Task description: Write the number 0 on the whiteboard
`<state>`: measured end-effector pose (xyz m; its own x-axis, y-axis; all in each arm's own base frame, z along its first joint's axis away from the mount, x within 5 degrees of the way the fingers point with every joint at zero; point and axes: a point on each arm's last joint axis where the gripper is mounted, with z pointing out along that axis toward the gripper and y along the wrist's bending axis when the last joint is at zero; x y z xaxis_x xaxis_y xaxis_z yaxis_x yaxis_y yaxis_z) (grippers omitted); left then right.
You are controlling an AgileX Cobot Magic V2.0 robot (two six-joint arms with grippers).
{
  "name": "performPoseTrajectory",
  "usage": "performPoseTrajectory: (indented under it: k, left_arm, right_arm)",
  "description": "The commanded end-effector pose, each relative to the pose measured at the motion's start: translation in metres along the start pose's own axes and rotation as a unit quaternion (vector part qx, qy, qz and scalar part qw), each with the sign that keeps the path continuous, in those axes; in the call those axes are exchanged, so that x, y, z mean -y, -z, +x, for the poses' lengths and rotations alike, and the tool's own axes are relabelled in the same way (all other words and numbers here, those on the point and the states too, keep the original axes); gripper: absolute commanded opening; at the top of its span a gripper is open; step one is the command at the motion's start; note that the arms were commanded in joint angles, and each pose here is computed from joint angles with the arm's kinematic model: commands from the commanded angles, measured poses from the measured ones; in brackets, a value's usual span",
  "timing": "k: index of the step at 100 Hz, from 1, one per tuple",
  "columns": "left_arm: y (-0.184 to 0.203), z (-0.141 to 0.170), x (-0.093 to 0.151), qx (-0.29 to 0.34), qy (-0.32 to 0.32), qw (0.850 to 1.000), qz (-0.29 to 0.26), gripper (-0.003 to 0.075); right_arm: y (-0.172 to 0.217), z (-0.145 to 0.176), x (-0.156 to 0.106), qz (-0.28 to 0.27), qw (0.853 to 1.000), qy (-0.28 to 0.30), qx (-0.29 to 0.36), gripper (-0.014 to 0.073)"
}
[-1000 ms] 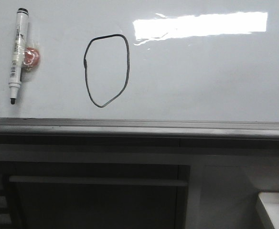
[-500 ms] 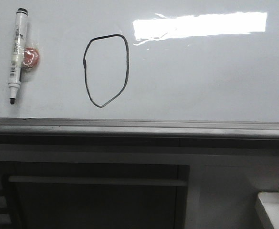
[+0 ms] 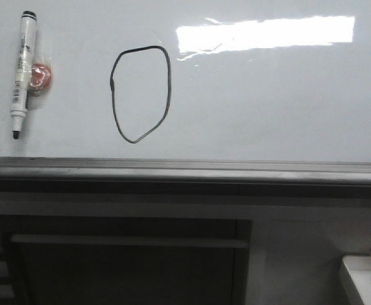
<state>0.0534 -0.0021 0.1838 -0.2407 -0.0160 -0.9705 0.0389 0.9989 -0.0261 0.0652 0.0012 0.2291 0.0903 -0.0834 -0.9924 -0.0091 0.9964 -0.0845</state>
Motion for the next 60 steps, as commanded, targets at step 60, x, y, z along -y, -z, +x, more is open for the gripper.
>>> performPoseTrajectory:
  k: [60]
  left_arm:
    - [0.001,-0.003,0.000,0.039,0.005,0.999,0.002,-0.0020]
  right_arm:
    - [0.017,0.052,-0.001,0.017,0.987,0.001,-0.157,-0.0055]
